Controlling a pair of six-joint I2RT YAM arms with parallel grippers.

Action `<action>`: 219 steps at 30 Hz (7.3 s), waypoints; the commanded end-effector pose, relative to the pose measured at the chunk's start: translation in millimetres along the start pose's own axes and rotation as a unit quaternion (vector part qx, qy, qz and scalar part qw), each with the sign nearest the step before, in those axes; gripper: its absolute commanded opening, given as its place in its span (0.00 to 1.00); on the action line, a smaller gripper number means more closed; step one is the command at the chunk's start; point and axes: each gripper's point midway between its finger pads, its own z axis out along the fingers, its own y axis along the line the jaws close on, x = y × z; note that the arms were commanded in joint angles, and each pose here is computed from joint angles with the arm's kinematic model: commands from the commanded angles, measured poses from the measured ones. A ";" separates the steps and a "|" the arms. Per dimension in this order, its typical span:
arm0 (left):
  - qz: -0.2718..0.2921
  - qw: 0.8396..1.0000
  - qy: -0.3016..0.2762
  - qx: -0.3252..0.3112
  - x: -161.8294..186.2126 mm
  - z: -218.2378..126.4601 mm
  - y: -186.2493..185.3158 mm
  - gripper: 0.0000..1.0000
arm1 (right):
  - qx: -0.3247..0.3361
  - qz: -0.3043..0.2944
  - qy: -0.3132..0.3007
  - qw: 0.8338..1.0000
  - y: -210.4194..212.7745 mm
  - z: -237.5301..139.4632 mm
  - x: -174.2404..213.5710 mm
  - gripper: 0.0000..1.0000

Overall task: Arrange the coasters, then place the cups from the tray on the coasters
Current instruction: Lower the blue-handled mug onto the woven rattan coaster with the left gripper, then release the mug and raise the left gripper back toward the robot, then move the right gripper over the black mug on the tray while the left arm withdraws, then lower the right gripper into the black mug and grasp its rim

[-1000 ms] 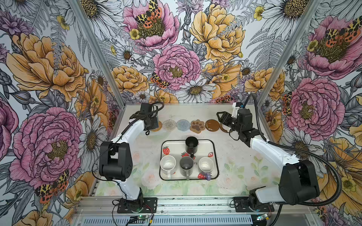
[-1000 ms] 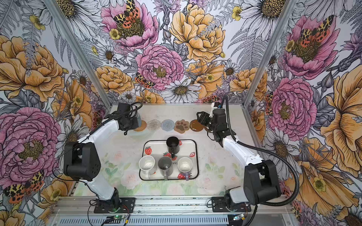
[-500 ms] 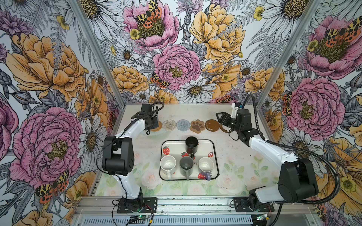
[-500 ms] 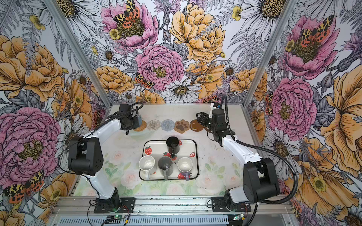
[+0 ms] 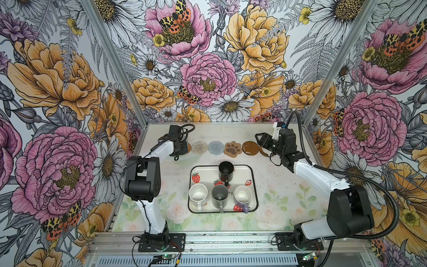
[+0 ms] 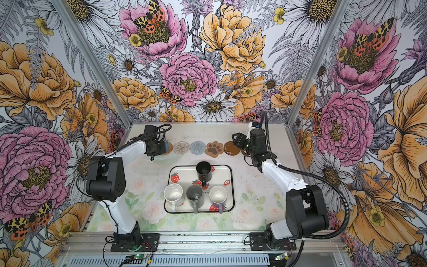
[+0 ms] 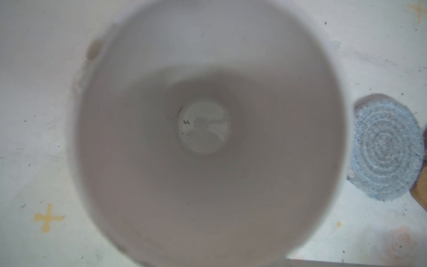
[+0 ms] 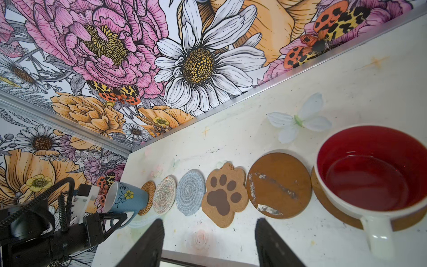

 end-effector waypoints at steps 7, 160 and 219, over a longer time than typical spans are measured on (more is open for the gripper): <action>-0.004 0.999 -0.049 -0.003 -29.1 -7.7 2.8 0.00 | -0.012 0.004 -0.004 1.000 3.8 5.7 -7.1 0.64; -0.001 0.935 -0.270 0.228 23.1 -203.1 -123.9 0.83 | 0.018 -0.139 0.104 0.985 60.3 -39.5 41.8 0.68; -0.041 0.933 -0.313 0.174 37.7 -207.8 -55.1 0.91 | 0.094 -0.234 0.329 0.910 80.3 -16.6 248.1 0.74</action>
